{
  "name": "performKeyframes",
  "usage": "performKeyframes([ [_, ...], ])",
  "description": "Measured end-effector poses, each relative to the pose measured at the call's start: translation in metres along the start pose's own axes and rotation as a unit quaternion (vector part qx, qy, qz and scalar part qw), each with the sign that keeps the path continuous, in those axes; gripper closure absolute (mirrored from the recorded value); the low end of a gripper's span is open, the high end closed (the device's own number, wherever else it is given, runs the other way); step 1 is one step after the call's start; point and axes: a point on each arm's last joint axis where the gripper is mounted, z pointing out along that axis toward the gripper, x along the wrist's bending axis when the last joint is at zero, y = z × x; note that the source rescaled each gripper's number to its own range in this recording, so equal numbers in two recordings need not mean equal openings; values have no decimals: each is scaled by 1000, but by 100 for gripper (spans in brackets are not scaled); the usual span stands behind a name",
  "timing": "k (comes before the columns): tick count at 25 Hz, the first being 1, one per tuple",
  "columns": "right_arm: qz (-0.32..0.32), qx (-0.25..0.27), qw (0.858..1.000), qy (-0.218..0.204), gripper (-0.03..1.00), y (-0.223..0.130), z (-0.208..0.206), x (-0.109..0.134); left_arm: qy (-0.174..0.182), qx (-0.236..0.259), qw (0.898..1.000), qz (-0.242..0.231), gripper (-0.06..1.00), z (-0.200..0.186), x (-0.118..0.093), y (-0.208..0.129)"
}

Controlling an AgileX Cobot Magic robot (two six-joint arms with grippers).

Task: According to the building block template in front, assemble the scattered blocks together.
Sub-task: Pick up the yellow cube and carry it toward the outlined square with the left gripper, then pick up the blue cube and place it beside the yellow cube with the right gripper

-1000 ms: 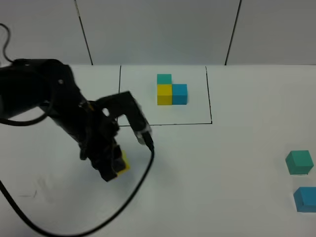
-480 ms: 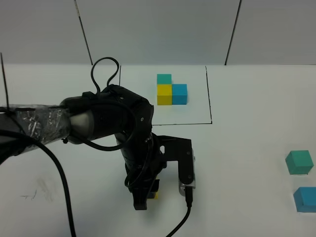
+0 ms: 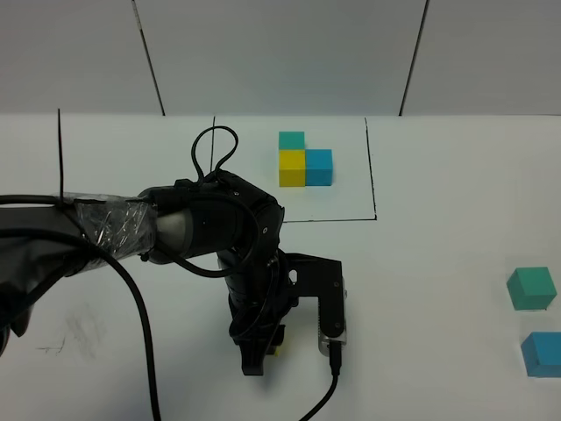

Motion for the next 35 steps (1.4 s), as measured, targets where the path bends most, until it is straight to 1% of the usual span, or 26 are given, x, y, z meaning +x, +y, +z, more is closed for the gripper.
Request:
performKeyframes([
  [8, 0, 0, 1000, 0, 97, 0, 0, 0, -6, 4, 1000, 0, 94, -1, 0, 0],
  [9, 0, 0, 1000, 0, 97, 0, 0, 0, -10, 5, 1000, -2, 91, -1, -1, 0],
  [10, 0, 0, 1000, 0, 97, 0, 0, 0, -20, 8, 1000, -5, 85, -1, -3, -1],
  [12, 0, 0, 1000, 0, 97, 0, 0, 0, -35, 10, 999, -18, 63, -5, -6, -1],
  [13, 0, 0, 1000, 0, 97, 0, 0, 0, -36, 9, 999, -29, 50, -9, -8, -2],
  [15, 0, 0, 1000, 0, 97, 0, 0, 0, -23, -4, 998, -56, 23, -29, -9, -2],
  [16, 0, 0, 1000, 0, 97, 0, 0, 0, -12, -14, 998, -67, 12, -42, -10, -2],
  [17, 0, 0, 1000, 0, 97, 0, 0, 0, 1, -22, 997, -79, 3, -54, -11, -3],
  [19, 0, 0, 1000, 0, 97, 0, 0, 0, 41, -34, 994, -93, -4, -84, -13, -8],
  [20, 0, 0, 1000, 0, 97, 0, 0, 0, 61, -37, 992, -108, -6, -97, -14, -11],
  [21, 0, 0, 1000, 0, 97, 0, 0, 0, 90, -34, 987, -125, -5, -113, -15, -17],
  [22, 0, 0, 1000, 0, 97, 0, 0, 0, 120, -30, 981, -151, -5, -129, -16, -25],
  [23, 0, 0, 1000, 0, 97, 0, 0, 0, 146, -28, 972, -183, -5, -144, -17, -34],
  [25, 0, 0, 1000, 0, 97, 0, 0, 0, 199, -15, 942, -268, -3, -171, -16, -57],
  [26, 0, 0, 1000, 0, 97, 0, 0, 0, 230, -2, 918, -324, -2, -188, -16, -78],
  [28, 0, 0, 1000, 0, 97, 0, 0, 0, 267, 23, 865, -424, -1, -213, -20, -114],
  [29, 0, 0, 1000, 0, 97, 0, 0, 0, 279, 34, 844, -457, 0, -223, -24, -130],
  [30, 0, 0, 1000, 0, 97, 0, 0, 0, 290, 37, 820, -493, 0, -236, -30, -148],
  [32, 0, 0, 1000, 0, 97, 0, 0, 0, 314, 13, 778, -545, 1, -261, -43, -179],
  [33, 0, 0, 1000, 0, 97, 0, 0, 0, 327, -1, 759, -564, 1, -274, -53, -193],
  [34, 0, 0, 1000, 0, 97, 0, 0, 0, 340, -15, 741, -579, 1, -287, -65, -206],
  [35, 0, 0, 1000, 0, 97, 0, 0, 0, 349, -29, 731, -586, 1, -297, -77, -214],
])
